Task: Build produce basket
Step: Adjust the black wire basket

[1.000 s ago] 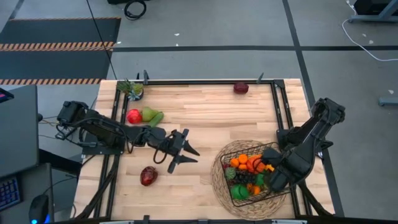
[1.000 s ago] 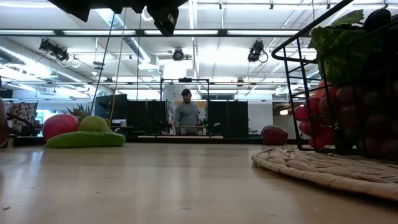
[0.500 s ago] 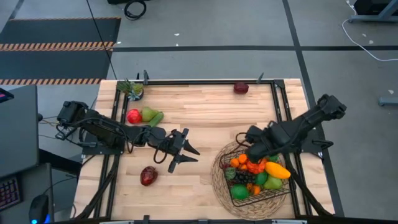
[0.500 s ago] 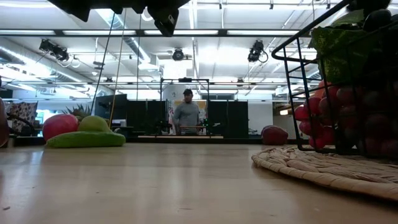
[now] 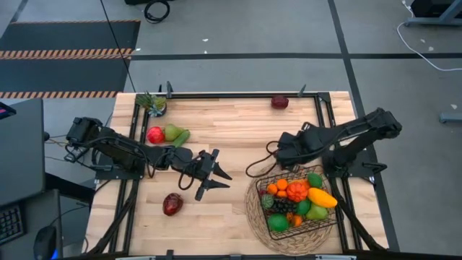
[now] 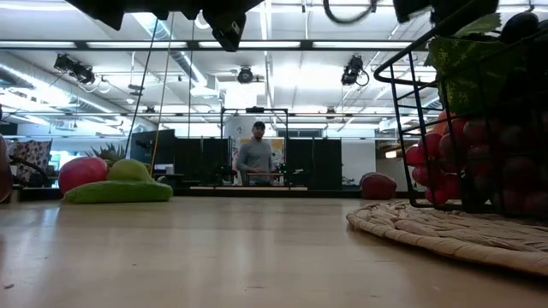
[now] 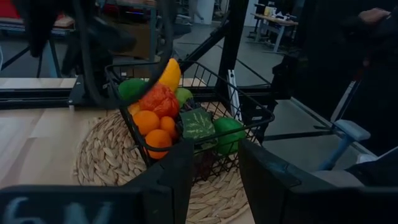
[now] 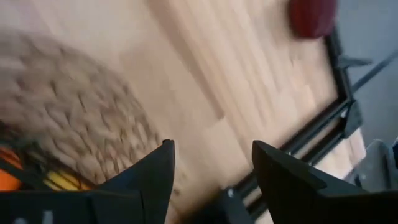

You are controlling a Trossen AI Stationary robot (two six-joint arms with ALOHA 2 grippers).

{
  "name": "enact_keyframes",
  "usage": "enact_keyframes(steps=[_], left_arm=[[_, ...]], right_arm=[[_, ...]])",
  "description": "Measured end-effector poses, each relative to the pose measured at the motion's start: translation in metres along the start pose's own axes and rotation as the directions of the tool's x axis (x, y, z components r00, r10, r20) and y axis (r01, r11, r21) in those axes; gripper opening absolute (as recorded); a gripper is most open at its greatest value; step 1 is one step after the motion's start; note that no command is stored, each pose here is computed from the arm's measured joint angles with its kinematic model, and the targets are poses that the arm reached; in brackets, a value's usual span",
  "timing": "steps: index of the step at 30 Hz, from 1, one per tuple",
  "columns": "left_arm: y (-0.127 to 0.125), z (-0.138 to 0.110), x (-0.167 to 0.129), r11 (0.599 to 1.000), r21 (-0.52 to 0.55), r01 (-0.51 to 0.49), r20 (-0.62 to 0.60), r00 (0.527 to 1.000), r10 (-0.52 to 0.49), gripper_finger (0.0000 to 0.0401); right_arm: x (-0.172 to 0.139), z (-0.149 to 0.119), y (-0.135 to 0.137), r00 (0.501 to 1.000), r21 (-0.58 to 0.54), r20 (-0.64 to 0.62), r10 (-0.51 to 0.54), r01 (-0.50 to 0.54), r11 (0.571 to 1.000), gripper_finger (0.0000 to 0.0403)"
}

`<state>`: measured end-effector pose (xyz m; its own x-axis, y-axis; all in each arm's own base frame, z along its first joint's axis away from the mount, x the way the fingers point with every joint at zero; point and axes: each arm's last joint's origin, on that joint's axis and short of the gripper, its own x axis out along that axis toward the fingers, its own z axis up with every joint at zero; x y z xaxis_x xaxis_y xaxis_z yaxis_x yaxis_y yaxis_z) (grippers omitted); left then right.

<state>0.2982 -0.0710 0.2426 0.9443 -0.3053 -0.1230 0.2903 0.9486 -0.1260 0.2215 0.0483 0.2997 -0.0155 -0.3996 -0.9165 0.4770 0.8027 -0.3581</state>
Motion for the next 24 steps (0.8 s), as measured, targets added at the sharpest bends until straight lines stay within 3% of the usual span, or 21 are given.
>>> enact_keyframes(steps=[5,12,16,24], left_arm=[[0.0,-0.001,0.0,1.0,0.0,-0.001,-0.006,1.0,0.001,0.0132],[0.0,-0.001,0.0,1.0,0.007,-0.001,-0.006,1.0,0.001,0.0132],[0.0,-0.001,0.0,1.0,0.007,-0.001,-0.006,1.0,0.001,0.0132],[0.0,-0.002,0.0,1.0,0.005,-0.002,-0.022,1.0,0.003,0.0132]], right_arm=[[0.023,-0.012,0.005,0.99,-0.091,-0.14,-0.001,-0.012,0.996,0.0167],[0.04,-0.024,0.009,0.98,-0.166,-0.192,-0.054,0.022,0.986,0.0058],[0.045,-0.03,0.011,0.959,-0.185,-0.282,-0.011,-0.043,0.982,0.0012],[0.058,-0.045,0.015,0.898,-0.145,-0.438,0.036,-0.11,0.983,0.0025]])
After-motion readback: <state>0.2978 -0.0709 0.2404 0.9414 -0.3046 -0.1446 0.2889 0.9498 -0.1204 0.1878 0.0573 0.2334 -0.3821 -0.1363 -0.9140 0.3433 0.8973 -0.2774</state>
